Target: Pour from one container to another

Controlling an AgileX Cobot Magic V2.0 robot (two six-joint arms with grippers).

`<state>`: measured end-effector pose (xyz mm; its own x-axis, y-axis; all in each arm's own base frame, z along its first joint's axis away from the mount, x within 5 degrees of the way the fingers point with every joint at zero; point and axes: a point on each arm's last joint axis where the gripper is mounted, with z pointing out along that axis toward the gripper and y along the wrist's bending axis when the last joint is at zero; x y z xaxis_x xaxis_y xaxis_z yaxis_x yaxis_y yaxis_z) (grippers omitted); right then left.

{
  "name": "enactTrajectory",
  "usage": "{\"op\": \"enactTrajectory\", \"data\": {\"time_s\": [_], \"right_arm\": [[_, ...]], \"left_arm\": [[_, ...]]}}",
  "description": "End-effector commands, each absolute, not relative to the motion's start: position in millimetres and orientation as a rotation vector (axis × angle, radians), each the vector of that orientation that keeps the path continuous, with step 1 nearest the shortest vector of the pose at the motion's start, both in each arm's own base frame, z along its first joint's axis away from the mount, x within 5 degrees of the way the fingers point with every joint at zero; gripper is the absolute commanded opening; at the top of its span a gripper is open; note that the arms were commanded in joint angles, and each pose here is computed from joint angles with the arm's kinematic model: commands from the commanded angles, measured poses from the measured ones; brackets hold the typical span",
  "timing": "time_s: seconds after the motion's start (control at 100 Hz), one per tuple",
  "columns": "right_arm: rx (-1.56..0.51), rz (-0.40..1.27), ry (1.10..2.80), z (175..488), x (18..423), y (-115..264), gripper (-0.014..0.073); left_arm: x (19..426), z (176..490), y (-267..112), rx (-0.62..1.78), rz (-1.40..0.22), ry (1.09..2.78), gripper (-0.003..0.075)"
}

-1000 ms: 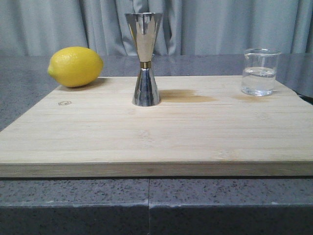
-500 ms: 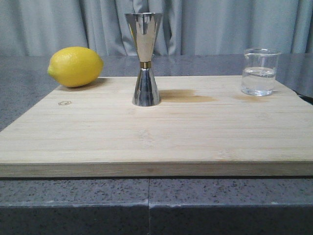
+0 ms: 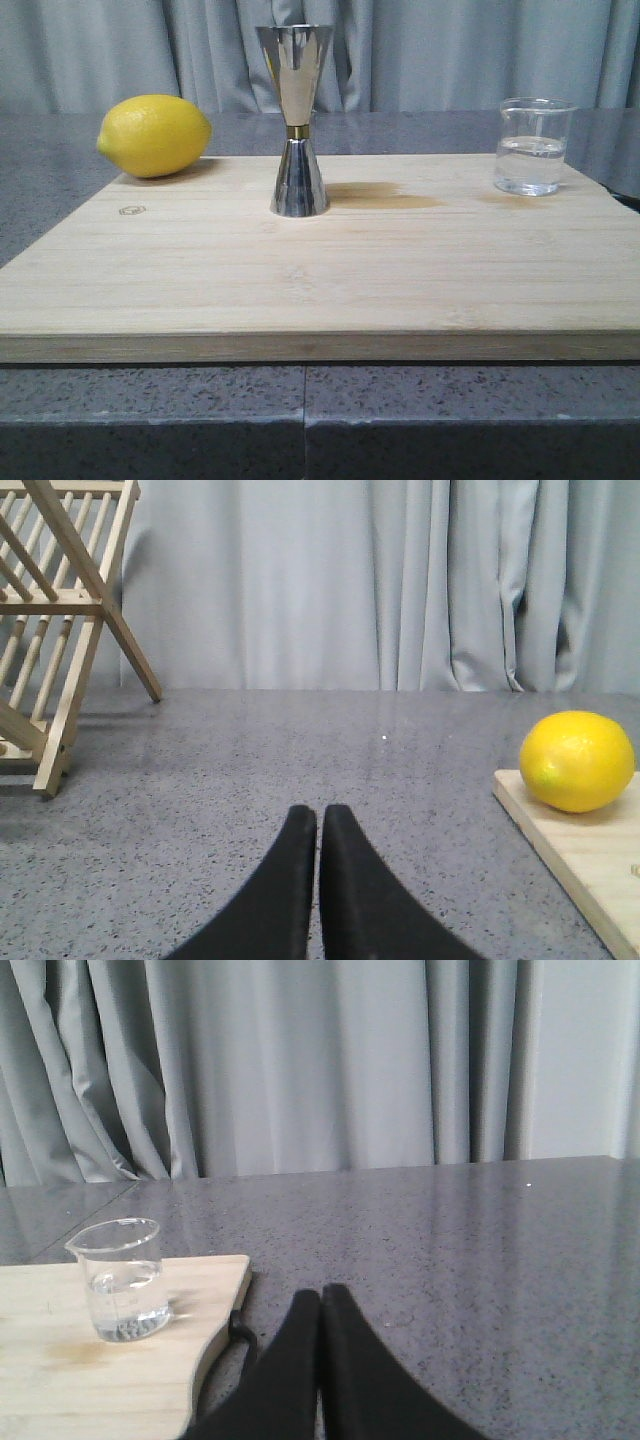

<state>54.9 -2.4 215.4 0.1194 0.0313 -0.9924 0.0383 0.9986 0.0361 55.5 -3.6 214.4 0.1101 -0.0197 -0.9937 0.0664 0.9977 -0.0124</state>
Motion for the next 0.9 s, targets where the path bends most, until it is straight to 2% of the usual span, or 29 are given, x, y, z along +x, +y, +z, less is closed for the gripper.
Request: {"op": "enactTrajectory", "data": {"time_s": [0.0, 0.18, 0.48, 0.57, 0.89], "right_arm": [[0.051, -0.016, 1.333, 246.8, 46.5, -2.3, -0.0071], [0.032, -0.036, 1.395, 293.3, 37.9, -1.6, -0.0071], [-0.014, -0.104, 1.491, 360.4, 45.4, -3.0, -0.0071], [-0.009, -0.094, 1.485, 369.7, 47.7, -2.8, -0.0071], [-0.009, -0.093, 1.473, 371.1, 48.5, -2.7, -0.0071]], "left_arm": [[50.0, 233.3, -2.2, -0.006, -0.098, 1.324, -0.0019], [40.3, 277.9, -2.7, 0.002, -0.109, 1.303, -0.0019], [47.9, 342.9, -5.3, 0.025, -0.116, 1.450, -0.0019], [53.6, 349.9, -5.7, 0.023, -0.119, 1.464, -0.0019], [57.5, 352.0, -5.7, 0.021, -0.118, 1.455, -0.0019]]}}
